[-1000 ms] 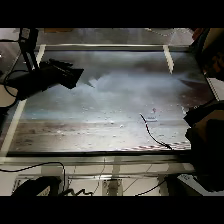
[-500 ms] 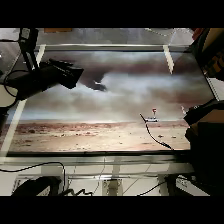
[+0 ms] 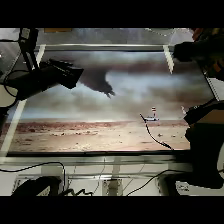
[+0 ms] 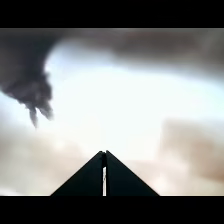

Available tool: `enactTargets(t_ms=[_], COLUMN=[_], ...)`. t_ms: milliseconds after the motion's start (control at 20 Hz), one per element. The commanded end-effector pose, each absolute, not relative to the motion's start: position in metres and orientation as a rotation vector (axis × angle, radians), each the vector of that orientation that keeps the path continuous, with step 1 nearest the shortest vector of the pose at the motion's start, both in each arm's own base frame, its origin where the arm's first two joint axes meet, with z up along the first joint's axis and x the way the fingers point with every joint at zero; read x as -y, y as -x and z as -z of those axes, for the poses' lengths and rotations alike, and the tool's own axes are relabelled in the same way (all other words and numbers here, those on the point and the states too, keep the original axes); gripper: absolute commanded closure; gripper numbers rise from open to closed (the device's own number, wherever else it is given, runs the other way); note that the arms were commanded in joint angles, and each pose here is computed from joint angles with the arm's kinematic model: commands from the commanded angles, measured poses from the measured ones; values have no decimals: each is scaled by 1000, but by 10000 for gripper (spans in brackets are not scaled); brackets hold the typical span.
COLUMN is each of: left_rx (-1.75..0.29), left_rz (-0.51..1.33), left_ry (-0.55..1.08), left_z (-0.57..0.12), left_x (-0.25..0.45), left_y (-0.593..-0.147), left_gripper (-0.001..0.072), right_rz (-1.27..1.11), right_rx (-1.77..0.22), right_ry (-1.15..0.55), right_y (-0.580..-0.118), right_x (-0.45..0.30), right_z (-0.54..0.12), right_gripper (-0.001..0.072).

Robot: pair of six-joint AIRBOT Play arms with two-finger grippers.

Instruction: Fold the clothes and pants, and hang the long-sleeved shirts on hangers.

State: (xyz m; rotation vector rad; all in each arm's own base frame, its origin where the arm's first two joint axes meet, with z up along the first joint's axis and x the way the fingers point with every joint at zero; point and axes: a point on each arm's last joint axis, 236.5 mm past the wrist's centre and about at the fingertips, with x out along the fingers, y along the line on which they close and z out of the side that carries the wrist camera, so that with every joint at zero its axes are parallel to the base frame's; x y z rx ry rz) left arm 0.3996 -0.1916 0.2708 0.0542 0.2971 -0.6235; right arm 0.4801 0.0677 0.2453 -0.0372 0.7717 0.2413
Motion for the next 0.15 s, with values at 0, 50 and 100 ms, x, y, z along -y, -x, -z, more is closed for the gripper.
enactTargets(t_ms=[0,50,100], left_rx=[-296,-296,-296], left_rz=[623,623,623], left_ry=[-54,-54,-54], left_z=[-271,-271,-271], left_x=[191,191,191], left_y=[-400,-400,-400], left_gripper=[218,218,218], right_rz=[-225,-244,-256], right_rx=[-921,-943,-956], right_ry=[146,131,121], right_y=[-491,-493,-494], right_x=[-80,-85,-89], right_z=[-187,-177,-171], right_gripper=[683,683,683])
